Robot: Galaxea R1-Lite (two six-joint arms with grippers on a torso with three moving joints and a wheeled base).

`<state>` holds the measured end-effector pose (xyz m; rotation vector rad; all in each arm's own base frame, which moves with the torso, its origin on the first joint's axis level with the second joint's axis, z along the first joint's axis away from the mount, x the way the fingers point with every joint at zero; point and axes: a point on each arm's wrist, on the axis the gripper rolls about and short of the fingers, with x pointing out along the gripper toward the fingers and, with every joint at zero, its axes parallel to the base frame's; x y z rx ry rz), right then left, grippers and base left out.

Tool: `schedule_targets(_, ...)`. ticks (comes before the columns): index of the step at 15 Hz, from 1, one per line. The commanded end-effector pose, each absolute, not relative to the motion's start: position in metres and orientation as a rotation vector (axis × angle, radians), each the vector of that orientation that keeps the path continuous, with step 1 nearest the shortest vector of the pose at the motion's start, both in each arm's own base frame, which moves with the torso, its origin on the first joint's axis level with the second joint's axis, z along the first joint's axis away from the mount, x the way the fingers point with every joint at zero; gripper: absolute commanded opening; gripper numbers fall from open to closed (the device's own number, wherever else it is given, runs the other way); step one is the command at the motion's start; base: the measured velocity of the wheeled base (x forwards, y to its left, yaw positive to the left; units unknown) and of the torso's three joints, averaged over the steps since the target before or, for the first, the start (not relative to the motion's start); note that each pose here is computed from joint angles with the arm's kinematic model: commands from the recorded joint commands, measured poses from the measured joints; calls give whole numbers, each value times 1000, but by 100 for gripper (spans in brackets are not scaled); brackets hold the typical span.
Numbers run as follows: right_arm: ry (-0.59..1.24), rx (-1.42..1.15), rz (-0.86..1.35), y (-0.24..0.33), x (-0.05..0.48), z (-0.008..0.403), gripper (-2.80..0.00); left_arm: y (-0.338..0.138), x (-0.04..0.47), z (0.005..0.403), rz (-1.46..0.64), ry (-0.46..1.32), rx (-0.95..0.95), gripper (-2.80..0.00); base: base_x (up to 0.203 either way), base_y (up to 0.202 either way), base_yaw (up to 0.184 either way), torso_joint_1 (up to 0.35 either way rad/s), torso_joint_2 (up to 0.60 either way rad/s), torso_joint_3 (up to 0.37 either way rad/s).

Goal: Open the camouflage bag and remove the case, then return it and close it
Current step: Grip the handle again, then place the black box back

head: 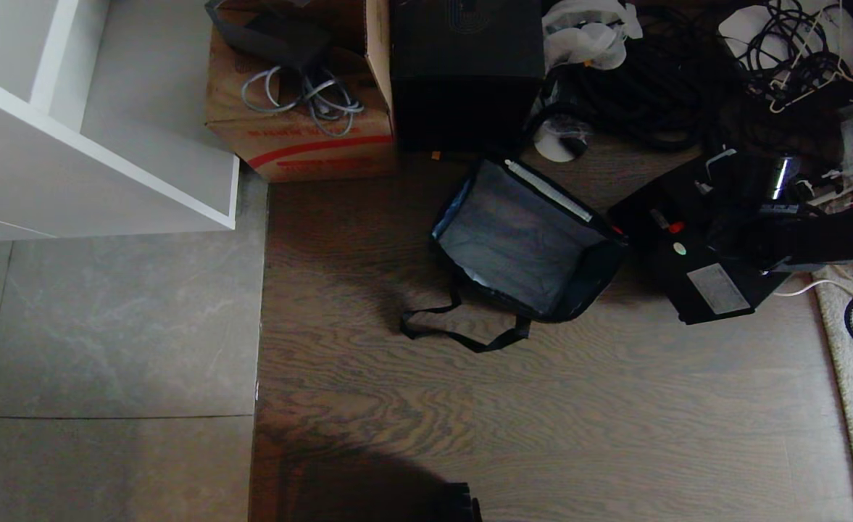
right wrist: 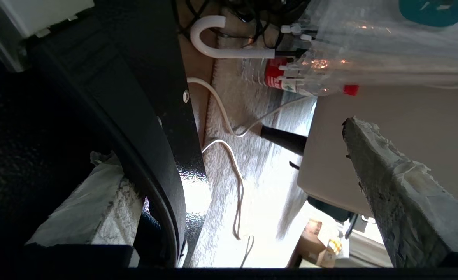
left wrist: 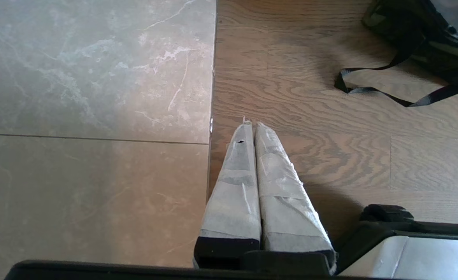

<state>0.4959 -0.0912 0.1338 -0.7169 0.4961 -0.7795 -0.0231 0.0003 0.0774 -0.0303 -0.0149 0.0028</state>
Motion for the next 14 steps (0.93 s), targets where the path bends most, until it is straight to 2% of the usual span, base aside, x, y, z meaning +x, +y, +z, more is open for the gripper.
schedule_targets(1, 508, -727, -754, -92, 499, 123, 0, 0, -23, 77, 4, -15, -31, -280, 0, 0, 0, 0, 0, 0)
schedule_targets(4, 476, -726, -633, -97, 499, 120, 0, 0, -23, 77, 4, -15, -31, -280, 0, 0, 0, 0, 0, 0)
schedule_targets(9, 398, -709, -680, -97, 504, 118, 0, 0, -23, 77, 4, -15, -31, -280, 0, 0, 0, 0, 0, 0)
schedule_targets(14, 446, -732, -670, -98, 507, 116, 0, 0, -23, 77, 4, -15, -31, -280, 0, 0, 0, 0, 0, 0)
